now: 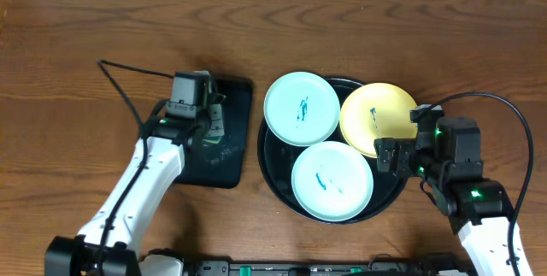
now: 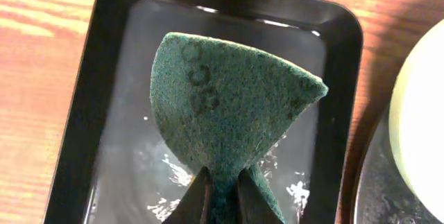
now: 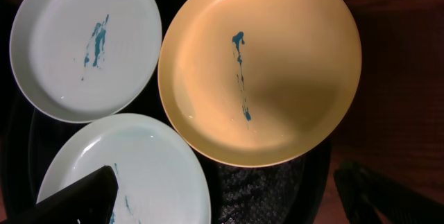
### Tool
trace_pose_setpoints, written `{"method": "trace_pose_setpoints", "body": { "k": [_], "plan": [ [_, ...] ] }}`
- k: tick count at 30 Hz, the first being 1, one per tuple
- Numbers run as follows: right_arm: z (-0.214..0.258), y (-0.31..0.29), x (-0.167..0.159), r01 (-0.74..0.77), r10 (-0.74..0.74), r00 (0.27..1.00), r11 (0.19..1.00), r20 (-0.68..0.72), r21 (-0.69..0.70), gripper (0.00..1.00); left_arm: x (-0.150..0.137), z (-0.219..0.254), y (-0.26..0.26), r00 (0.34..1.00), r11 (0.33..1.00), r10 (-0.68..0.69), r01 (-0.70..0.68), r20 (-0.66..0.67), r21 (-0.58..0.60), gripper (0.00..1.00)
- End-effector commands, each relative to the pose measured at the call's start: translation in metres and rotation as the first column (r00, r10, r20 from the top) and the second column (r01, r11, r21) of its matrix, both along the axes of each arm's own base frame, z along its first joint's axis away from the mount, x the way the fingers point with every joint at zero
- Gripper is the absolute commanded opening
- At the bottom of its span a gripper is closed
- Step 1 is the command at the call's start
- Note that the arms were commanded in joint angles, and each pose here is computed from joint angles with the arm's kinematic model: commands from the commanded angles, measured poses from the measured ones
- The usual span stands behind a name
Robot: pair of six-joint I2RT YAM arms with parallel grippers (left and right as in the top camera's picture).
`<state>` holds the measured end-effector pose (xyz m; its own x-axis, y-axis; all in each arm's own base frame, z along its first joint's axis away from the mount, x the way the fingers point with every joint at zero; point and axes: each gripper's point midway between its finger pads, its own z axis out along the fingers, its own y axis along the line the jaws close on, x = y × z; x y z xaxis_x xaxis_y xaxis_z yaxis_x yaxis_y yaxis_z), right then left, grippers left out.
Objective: Clean dirty plates on tray and stack at the side
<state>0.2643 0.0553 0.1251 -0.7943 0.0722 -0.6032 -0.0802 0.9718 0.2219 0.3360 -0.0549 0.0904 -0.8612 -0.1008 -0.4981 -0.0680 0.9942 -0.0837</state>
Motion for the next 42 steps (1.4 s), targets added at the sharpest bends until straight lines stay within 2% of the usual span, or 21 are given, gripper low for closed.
{"method": "trace_pose_setpoints", "body": {
  "k": [1,7,14,19,21,30,33,35,37,42],
  "plan": [
    [0.008,0.004,0.003,-0.001,0.001,1.0,1.0,0.015,0.016,0.99,-0.006,-0.011,0.004,0.998,0.999,0.044,-0.044,-0.052,-0.006,0.07],
    [0.009,0.004,0.004,-0.001,0.001,1.0,1.0,0.021,0.017,0.98,-0.014,-0.044,-0.004,0.986,0.999,0.027,-0.033,-0.163,-0.032,0.07],
    [0.009,0.004,0.004,-0.002,0.001,1.0,1.0,0.02,0.017,0.98,-0.024,-0.089,-0.002,0.956,0.999,0.035,-0.038,-0.29,-0.004,0.07],
    [0.003,0.007,0.001,-0.013,0.013,1.0,1.0,-0.012,0.028,0.99,-0.026,-0.098,-0.002,0.949,0.999,0.036,-0.038,-0.313,0.002,0.07],
    [-0.002,0.009,0.0,-0.022,0.024,0.999,0.999,-0.033,0.039,0.99,-0.024,-0.092,-0.002,0.954,0.999,0.036,-0.038,-0.296,-0.002,0.07],
    [-0.038,0.011,-0.013,-0.024,0.031,0.978,0.999,-0.205,0.037,0.96,-0.011,-0.015,-0.009,0.997,0.997,0.016,-0.022,-0.077,-0.079,0.07],
    [-0.044,0.014,-0.017,-0.042,0.053,0.969,0.998,-0.242,0.051,0.95,-0.013,0.003,-0.017,0.999,0.985,-0.015,0.007,-0.044,-0.175,0.08],
    [-0.047,0.02,-0.02,-0.081,0.097,0.962,0.994,-0.257,0.072,0.91,-0.014,0.015,-0.027,0.997,0.963,-0.08,0.074,-0.012,-0.257,0.07],
    [-0.054,0.023,-0.021,-0.1,0.119,0.952,0.992,-0.283,0.081,0.84,-0.018,0.027,-0.035,0.984,0.917,-0.173,0.172,0.029,-0.361,0.07],
    [-0.066,0.023,-0.021,-0.097,0.118,0.939,0.992,-0.323,0.081,0.81,-0.023,0.036,-0.033,0.969,0.838,-0.233,0.24,0.076,-0.49,0.07]
  ]
}}
